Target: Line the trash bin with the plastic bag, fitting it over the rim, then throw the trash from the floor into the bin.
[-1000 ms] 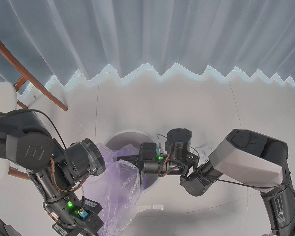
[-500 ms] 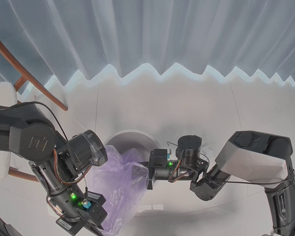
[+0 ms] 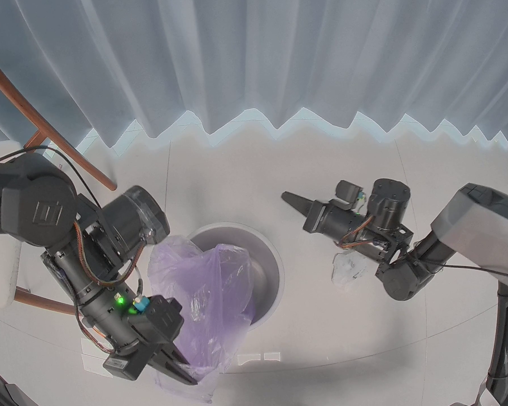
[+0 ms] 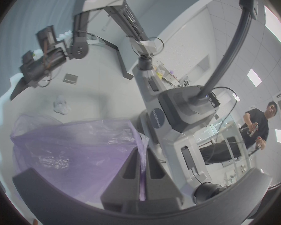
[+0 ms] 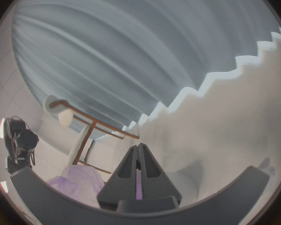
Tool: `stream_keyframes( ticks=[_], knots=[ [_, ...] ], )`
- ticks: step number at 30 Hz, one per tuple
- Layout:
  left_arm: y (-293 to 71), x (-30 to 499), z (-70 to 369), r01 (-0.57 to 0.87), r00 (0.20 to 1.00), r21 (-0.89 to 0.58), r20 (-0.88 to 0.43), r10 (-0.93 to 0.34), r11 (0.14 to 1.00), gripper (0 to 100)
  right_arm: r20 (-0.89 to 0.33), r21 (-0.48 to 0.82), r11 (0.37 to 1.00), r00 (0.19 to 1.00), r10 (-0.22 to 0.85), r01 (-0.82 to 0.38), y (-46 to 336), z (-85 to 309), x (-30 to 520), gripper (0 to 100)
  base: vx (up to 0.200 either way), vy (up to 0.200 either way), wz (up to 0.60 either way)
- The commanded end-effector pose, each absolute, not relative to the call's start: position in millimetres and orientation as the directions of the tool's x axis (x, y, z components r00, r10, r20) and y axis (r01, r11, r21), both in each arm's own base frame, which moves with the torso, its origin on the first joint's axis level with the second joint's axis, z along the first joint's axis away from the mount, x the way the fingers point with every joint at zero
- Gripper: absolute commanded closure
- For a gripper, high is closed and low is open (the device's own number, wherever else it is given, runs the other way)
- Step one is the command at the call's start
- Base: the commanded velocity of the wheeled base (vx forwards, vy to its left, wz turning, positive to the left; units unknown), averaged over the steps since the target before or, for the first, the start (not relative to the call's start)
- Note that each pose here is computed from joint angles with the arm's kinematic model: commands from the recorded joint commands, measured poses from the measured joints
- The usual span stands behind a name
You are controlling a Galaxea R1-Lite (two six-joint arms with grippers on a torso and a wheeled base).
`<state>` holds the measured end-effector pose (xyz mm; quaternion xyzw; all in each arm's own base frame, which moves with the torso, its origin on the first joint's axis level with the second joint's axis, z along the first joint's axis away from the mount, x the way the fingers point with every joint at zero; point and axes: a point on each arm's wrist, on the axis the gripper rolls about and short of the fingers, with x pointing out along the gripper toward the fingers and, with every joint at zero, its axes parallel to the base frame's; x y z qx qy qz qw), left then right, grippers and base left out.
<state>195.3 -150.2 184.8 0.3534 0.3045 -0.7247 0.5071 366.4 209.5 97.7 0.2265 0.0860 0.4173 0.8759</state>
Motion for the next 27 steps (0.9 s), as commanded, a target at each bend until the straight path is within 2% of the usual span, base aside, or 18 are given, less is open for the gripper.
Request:
stream_keyframes(
  ticks=[1, 2, 6, 14, 19, 23, 27],
  knots=[
    [-145.7, 213.6, 206.3, 0.976, -0.117, 0.031, -0.766, -0.632, -0.218, 100, 0.037, 0.537, 0.630, 0.762, 0.647, -0.561, 157.2, 125.1, 348.5, 100, 0.000, 0.000, 0.00],
    [-147.8, 214.7, 212.1, 0.986, -0.096, 0.015, -0.755, -0.648, -0.164, 100, -0.025, 0.554, 0.652, 0.773, 0.634, -0.517, 143.4, 117.5, 329.1, 100, 0.000, 0.000, 0.00],
    [-152.3, 211.5, 212.2, 0.989, -0.137, -0.065, -0.711, -0.690, -0.130, 100, -0.120, 0.570, 0.673, 0.762, 0.636, -0.472, 127.9, 108.6, 286.7, 100, 0.000, 0.000, 0.00],
    [-148.7, 216.2, 208.3, 0.990, -0.128, -0.139, -0.710, -0.692, -0.040, 100, -0.162, 0.576, 0.683, 0.755, 0.635, -0.450, 114.4, 108.9, 251.6, 100, 0.000, 0.000, 0.00],
    [-154.9, 232.1, 215.9, 0.984, -0.012, -0.141, -0.652, -0.758, 0.106, 100, -0.193, 0.584, 0.687, 0.749, 0.634, -0.432, 103.6, 107.9, 226.2, 100, 0.000, 0.000, 0.00],
    [-159.9, 238.1, 220.6, 0.929, 0.062, -0.260, -0.593, -0.803, 0.263, 100, -0.228, 0.591, 0.694, 0.740, 0.633, -0.411, 100.3, 101.1, 216.6, 100, 0.000, 0.000, 0.00],
    [-162.6, 247.0, 217.0, 0.891, 0.149, -0.288, -0.543, -0.826, 0.350, 100, -0.225, 0.591, 0.691, 0.738, 0.637, -0.416, 101.9, 101.5, 217.6, 100, 0.000, 0.000, 0.00]
  ],
)
